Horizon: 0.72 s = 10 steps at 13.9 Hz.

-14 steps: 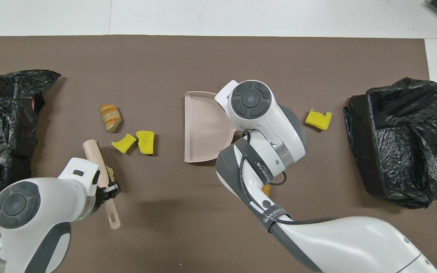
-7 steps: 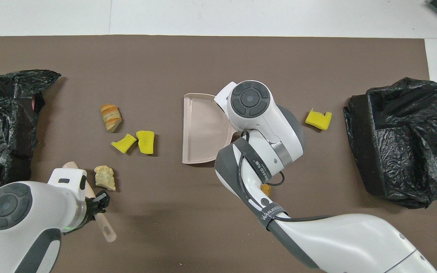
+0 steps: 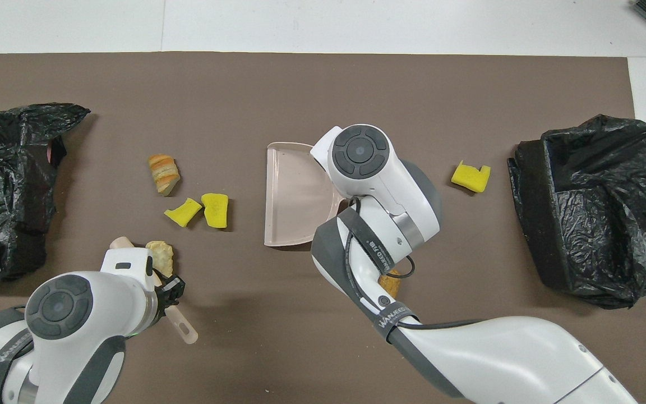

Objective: Sweep and dump trash in bin
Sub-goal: 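Sweep bread and sponge pieces into the dustpan with the left gripper's brush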

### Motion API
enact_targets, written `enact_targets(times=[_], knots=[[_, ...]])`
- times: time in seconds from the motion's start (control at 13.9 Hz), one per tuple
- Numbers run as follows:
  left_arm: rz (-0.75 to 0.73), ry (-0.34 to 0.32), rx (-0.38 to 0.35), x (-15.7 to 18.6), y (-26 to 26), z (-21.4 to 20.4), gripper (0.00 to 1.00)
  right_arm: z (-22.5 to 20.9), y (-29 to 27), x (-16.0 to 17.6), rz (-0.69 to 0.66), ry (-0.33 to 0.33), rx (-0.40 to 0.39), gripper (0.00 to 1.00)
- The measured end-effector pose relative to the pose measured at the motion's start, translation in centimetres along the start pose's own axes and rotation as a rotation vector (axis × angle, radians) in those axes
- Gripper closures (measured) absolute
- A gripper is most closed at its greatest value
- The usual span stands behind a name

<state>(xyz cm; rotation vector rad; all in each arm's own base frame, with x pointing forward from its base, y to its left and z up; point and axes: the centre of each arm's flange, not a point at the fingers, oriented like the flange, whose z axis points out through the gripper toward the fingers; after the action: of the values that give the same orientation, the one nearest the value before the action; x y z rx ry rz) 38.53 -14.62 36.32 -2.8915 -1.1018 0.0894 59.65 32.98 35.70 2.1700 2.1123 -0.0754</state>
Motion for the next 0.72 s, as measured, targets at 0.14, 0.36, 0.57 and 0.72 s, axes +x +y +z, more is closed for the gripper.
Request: enact_targets(times=[0.14,0.36,0.57,0.72], knots=[[0.040,0.010,-0.004,0.9,1.8,0.2,0.74,0.2,-0.1,0.2,-0.004,-0.002,0.002,0.69],[0.165,0.022,-0.004,2.3,4.3,0.0,0.74,0.4,-0.3,0.3,-0.008,-0.003,0.003,0.69],[0.298,0.042,-0.018,3.4,6.3,0.3,0.74,0.4,-0.4,0.4,-0.010,-0.004,0.003,0.69],[0.385,0.042,-0.031,3.8,7.3,0.1,0.74,0.4,-0.4,0.4,-0.010,-0.004,0.003,0.69]])
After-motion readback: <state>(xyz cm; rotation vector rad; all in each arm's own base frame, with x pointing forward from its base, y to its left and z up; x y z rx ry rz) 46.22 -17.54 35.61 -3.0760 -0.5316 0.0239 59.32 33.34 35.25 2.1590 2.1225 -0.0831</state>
